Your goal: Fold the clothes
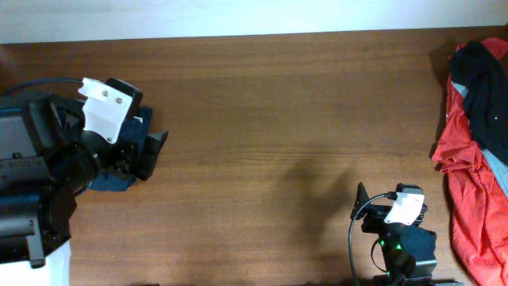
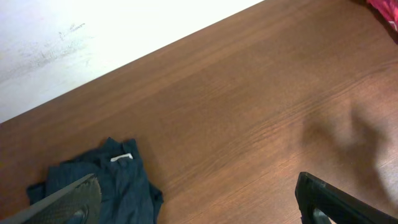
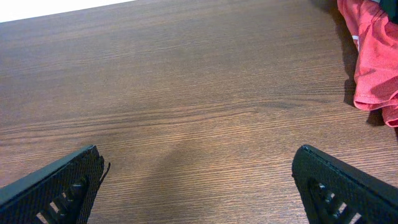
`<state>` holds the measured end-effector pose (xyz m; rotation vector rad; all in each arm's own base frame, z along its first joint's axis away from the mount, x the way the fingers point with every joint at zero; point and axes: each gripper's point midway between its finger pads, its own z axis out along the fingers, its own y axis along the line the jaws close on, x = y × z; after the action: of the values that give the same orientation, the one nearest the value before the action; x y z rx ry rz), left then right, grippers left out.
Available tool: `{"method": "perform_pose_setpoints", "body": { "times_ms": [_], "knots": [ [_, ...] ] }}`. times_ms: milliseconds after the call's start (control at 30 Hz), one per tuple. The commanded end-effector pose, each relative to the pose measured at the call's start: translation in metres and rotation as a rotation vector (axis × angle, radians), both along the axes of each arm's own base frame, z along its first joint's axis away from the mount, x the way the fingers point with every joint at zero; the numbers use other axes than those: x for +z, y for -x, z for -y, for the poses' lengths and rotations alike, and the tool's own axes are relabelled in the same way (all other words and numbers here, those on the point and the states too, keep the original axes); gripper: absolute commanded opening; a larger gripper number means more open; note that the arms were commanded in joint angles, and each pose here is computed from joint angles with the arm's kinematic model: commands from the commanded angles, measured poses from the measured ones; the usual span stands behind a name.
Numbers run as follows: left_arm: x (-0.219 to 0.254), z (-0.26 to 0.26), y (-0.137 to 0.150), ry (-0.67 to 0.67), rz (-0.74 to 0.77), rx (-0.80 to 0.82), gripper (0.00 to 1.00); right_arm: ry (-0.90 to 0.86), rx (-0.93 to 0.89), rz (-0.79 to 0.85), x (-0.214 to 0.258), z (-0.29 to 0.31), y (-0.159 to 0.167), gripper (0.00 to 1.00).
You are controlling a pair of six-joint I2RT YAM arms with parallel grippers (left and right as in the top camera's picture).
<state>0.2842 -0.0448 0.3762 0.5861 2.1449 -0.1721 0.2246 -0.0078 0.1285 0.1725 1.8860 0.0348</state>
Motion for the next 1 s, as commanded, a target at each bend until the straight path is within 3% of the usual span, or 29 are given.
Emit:
{"method": "perform_pose_setpoints", "body": {
  "times_ms": [0, 233, 500, 700, 967],
  "knots": [
    [0.000, 0.003, 0.002, 0.012, -0.007, -0.005, 0.99, -0.004, -0.003, 0.006, -0.001, 0.001, 0.000, 0.99],
    [-0.004, 0.005, 0.024, 0.007, -0.045, -0.010, 0.99, -0.004, -0.003, 0.007, -0.001, 0.001, 0.000, 0.99],
    [0.010, 0.005, 0.023, -0.076, 0.235, -0.001, 0.99, -0.004, -0.003, 0.006, -0.001, 0.001, 0.000, 0.99],
    [-0.037, 0.009, 0.028, -0.064, 0.360, -0.017, 0.99, -0.004, -0.003, 0.006, -0.001, 0.001, 0.000, 0.99],
    [-0.123, 0.011, 0.042, -0.057, 0.374, -0.027, 1.00, -0.004, -0.003, 0.007, -0.001, 0.001, 0.000, 0.99]
  ]
}}
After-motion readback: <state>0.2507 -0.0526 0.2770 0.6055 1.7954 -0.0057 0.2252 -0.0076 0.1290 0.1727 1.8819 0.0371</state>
